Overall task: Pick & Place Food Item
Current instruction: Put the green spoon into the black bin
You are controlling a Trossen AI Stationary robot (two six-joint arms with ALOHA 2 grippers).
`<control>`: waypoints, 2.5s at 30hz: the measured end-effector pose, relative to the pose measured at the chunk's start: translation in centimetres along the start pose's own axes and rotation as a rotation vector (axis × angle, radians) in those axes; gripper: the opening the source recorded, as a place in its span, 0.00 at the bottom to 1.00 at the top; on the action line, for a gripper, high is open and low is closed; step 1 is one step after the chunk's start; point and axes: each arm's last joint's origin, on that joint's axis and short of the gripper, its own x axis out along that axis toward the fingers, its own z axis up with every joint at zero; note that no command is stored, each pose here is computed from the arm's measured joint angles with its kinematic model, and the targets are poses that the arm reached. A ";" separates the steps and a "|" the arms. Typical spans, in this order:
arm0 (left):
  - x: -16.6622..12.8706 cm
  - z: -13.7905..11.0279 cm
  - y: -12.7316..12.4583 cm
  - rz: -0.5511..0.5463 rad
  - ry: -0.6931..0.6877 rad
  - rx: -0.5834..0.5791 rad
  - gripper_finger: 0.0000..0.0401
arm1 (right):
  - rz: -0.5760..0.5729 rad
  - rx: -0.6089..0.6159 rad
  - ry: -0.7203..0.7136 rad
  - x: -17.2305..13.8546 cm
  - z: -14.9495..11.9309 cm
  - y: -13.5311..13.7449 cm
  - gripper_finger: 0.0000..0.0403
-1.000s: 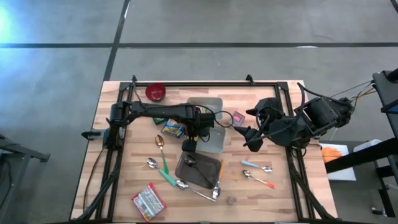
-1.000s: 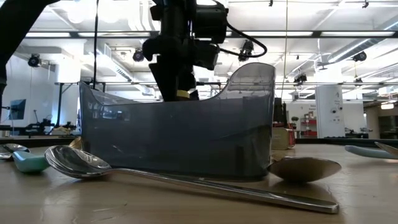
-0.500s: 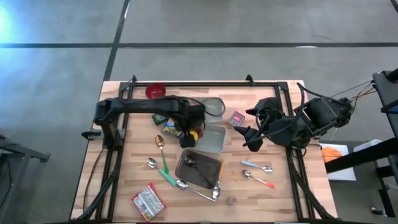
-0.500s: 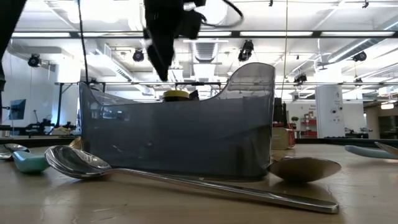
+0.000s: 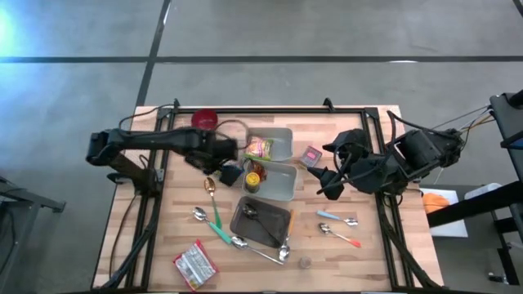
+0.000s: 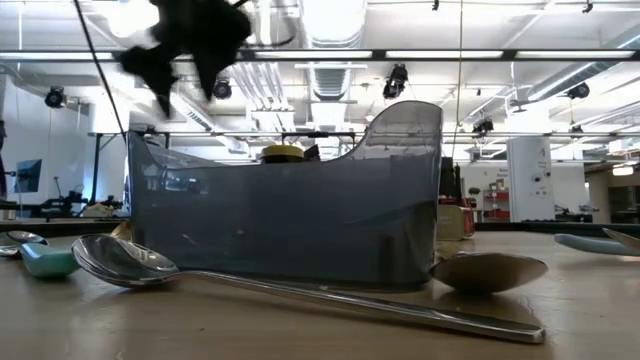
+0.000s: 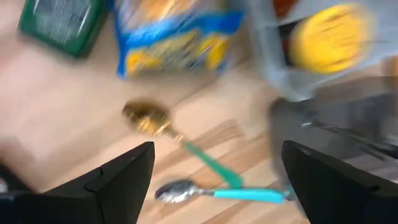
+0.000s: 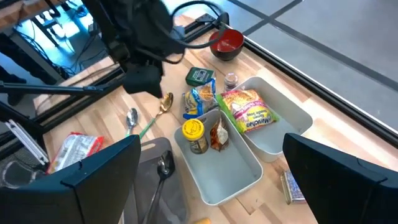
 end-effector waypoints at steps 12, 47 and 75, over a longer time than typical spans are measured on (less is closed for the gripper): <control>8.5 -4.8 3.7 0.019 0.078 -0.280 0.89 | -0.043 -0.032 0.034 1.5 -1.3 0.3 0.96; 15.0 -5.6 4.7 -0.032 0.029 -0.403 0.50 | -0.011 -0.010 0.079 2.1 -1.8 0.7 0.96; 15.0 -6.1 5.7 0.088 0.057 -0.355 0.28 | 0.002 -0.002 0.087 2.1 -1.8 0.8 0.96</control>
